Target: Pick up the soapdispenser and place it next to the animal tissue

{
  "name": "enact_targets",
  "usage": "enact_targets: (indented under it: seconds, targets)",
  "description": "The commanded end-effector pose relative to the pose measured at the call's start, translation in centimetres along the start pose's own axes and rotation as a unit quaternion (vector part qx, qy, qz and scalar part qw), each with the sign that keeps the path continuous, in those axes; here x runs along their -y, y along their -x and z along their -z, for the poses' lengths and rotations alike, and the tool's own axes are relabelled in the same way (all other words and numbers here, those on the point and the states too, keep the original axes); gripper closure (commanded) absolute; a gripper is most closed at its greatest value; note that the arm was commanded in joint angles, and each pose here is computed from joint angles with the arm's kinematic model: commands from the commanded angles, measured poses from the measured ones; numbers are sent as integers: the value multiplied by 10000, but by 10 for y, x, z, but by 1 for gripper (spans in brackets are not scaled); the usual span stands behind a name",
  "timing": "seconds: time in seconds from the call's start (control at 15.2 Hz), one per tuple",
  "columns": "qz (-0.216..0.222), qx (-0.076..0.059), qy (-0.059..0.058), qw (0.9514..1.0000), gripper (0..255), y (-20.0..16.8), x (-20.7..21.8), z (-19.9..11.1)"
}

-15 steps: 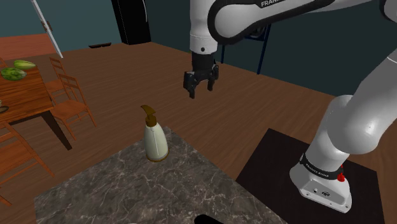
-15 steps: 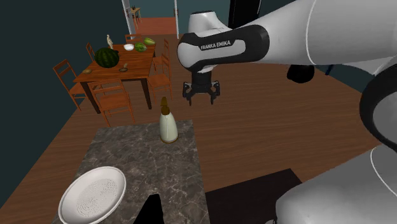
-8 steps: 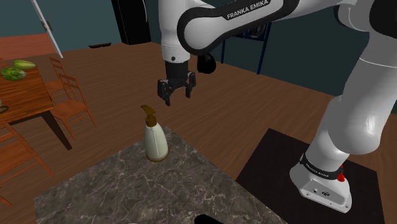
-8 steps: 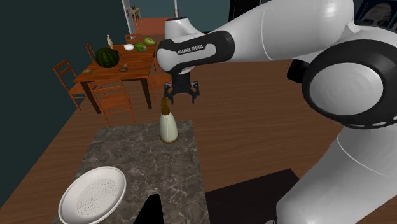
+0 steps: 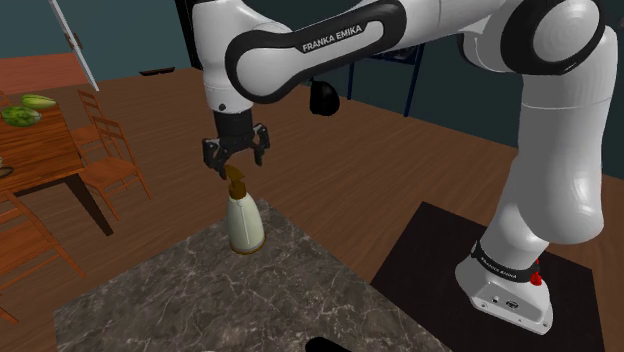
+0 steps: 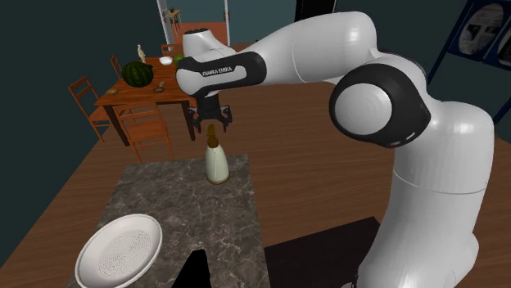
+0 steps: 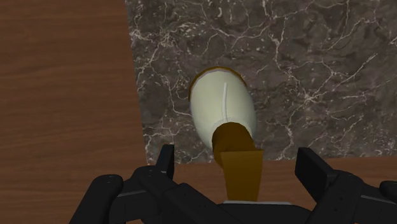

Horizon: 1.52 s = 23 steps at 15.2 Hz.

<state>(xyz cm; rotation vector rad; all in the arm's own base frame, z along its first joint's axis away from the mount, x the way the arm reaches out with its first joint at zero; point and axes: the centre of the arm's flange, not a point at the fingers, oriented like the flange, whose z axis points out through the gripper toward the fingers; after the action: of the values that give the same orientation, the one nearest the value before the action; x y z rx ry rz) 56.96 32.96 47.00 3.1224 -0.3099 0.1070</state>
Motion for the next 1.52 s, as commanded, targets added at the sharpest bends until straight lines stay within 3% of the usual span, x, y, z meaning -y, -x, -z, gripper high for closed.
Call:
enact_targets:
  seconds: [0.0,0.4,0.92,0.99,1.45]
  targets:
    - [-8,-9,-2,10000,0,-5,9,-7]
    - [-8,-9,-2,10000,0,-5,9,-42]
    - [-8,-9,-2,10000,0,-5,9,-42]
    - [-8,-9,-2,10000,255,-5,9,-42]
    - [-8,-9,-2,10000,255,-5,9,-42]
